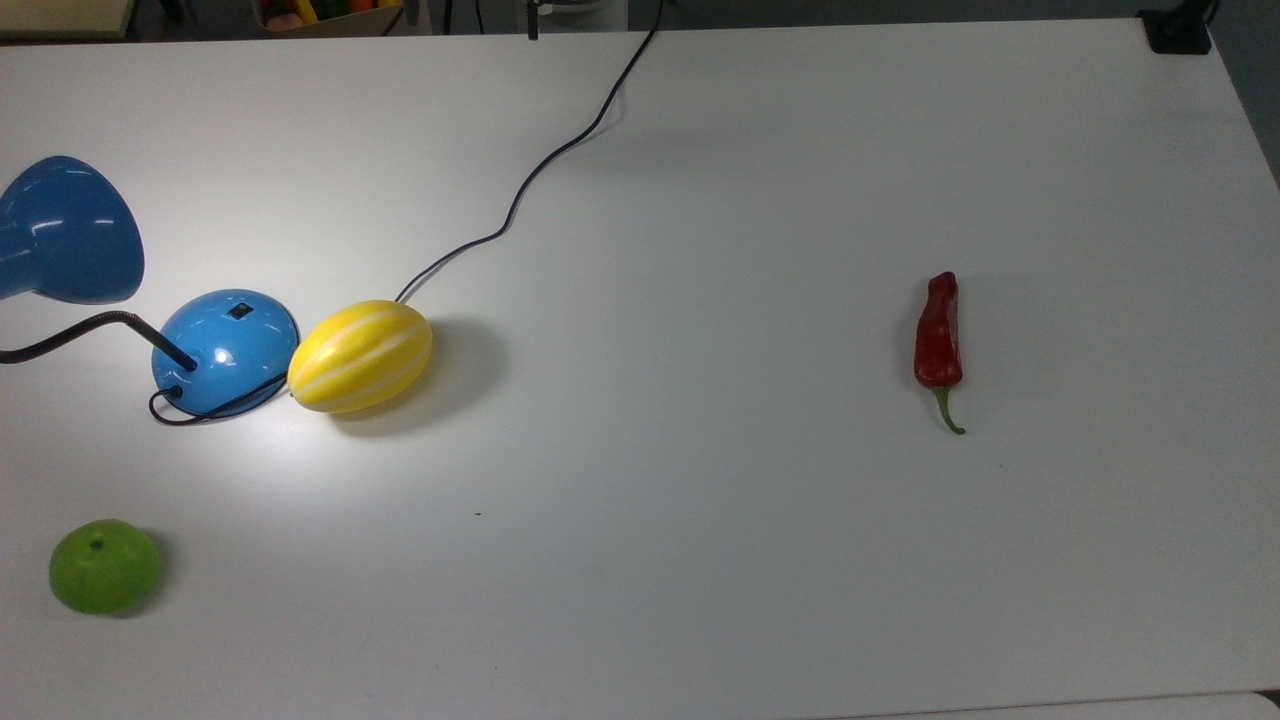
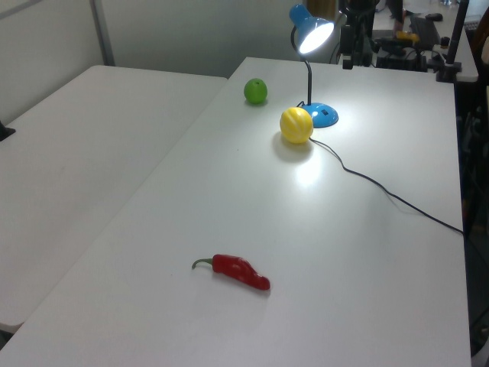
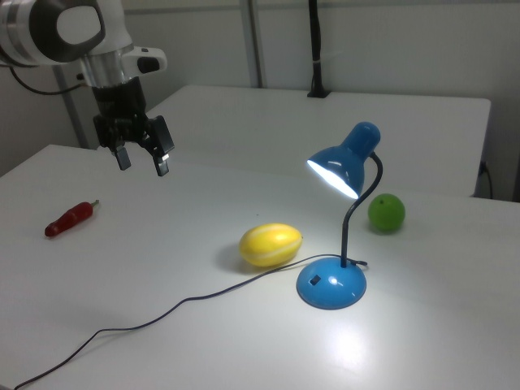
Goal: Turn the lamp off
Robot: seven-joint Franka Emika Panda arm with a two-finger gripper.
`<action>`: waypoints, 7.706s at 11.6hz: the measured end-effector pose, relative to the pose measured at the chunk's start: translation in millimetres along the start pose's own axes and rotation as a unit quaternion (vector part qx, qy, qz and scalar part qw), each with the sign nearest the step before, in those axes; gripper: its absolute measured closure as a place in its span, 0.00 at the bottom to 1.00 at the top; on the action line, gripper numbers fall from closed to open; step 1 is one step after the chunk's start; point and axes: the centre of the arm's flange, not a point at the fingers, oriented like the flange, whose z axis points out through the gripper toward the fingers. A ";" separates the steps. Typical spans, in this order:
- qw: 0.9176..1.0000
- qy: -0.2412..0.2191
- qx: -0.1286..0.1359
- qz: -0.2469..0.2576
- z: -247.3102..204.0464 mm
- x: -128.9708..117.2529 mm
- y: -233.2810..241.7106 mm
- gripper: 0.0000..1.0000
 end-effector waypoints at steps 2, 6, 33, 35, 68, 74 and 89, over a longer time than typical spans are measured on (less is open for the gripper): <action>1.000 0.000 0.000 -0.001 0.1 0.0 -0.7 0.03; 1.000 -0.001 0.000 -0.001 0.6 -0.1 -0.9 0.41; 0.997 -0.006 0.007 0.077 153.0 4.0 88.9 0.99; 0.995 0.007 0.009 0.097 178.9 13.1 113.7 0.99; 0.962 0.178 0.008 0.206 286.5 62.8 212.4 0.99; 0.964 0.175 0.003 0.199 290.7 62.6 211.4 0.99; 0.977 0.097 0.017 0.189 257.0 63.7 157.4 0.99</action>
